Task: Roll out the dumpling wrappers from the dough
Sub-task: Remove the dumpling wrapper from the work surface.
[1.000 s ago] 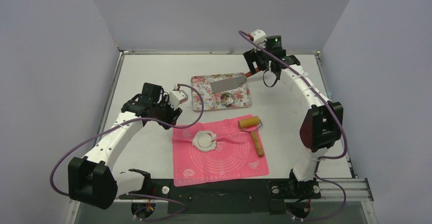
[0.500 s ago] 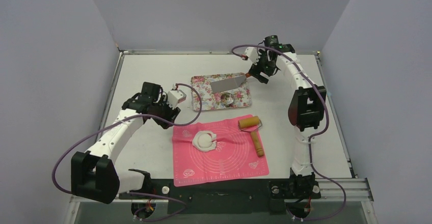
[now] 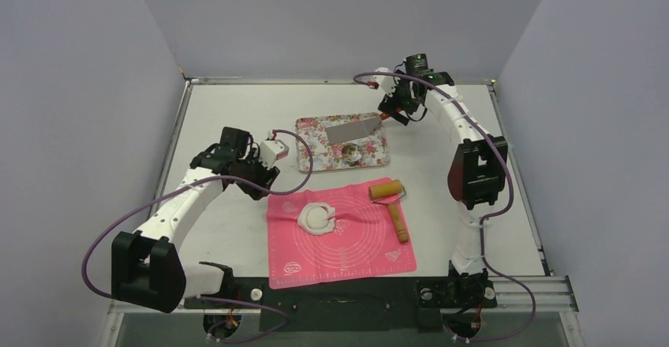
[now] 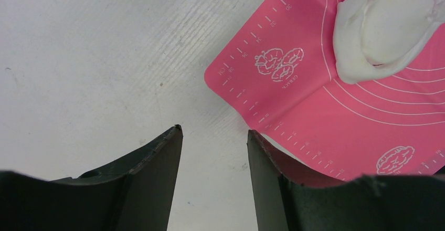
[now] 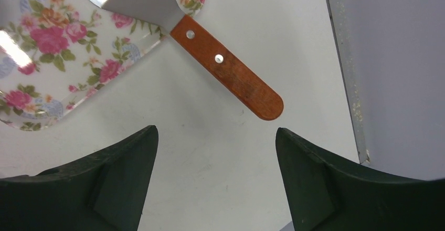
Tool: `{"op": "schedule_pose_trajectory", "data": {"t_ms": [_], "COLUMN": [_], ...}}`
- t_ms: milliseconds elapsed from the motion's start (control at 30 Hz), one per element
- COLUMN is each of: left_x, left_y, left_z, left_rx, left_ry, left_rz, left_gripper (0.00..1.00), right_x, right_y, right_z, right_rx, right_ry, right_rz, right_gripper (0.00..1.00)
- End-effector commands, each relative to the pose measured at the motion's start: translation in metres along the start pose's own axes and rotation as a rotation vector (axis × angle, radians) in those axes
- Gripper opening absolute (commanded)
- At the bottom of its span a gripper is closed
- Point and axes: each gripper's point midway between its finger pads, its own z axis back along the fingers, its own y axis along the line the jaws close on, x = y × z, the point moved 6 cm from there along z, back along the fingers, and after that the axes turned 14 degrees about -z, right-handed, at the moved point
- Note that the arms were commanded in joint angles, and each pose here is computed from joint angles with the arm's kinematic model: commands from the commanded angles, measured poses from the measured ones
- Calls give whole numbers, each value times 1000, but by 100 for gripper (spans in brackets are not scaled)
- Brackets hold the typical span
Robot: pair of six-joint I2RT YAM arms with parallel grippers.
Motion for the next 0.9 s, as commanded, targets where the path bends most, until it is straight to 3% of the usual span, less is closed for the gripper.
{"op": "schedule_pose_trajectory", "data": {"t_ms": [0, 100, 200, 400, 867], "left_x": [5, 4, 5, 7, 8], "left_y": [4, 5, 4, 3, -1], "left_z": [1, -1, 0, 4, 6], "left_rx": [7, 4, 4, 10, 3], "left_ry": [-28, -24, -31, -51, -77], "left_rz": [-6, -4, -7, -11, -20], "left_gripper": [47, 47, 47, 47, 47], "right_x": [49, 78, 88, 64, 41], "right_y": [18, 44, 77, 112, 146], "right_z": [32, 30, 14, -15, -50], "right_rx": [-29, -59, -47, 43, 145], "right_ry": [-201, -254, -225, -161, -87], "right_rz": [-71, -158, -235, -455, -606], "right_gripper": [78, 77, 73, 65, 54]}}
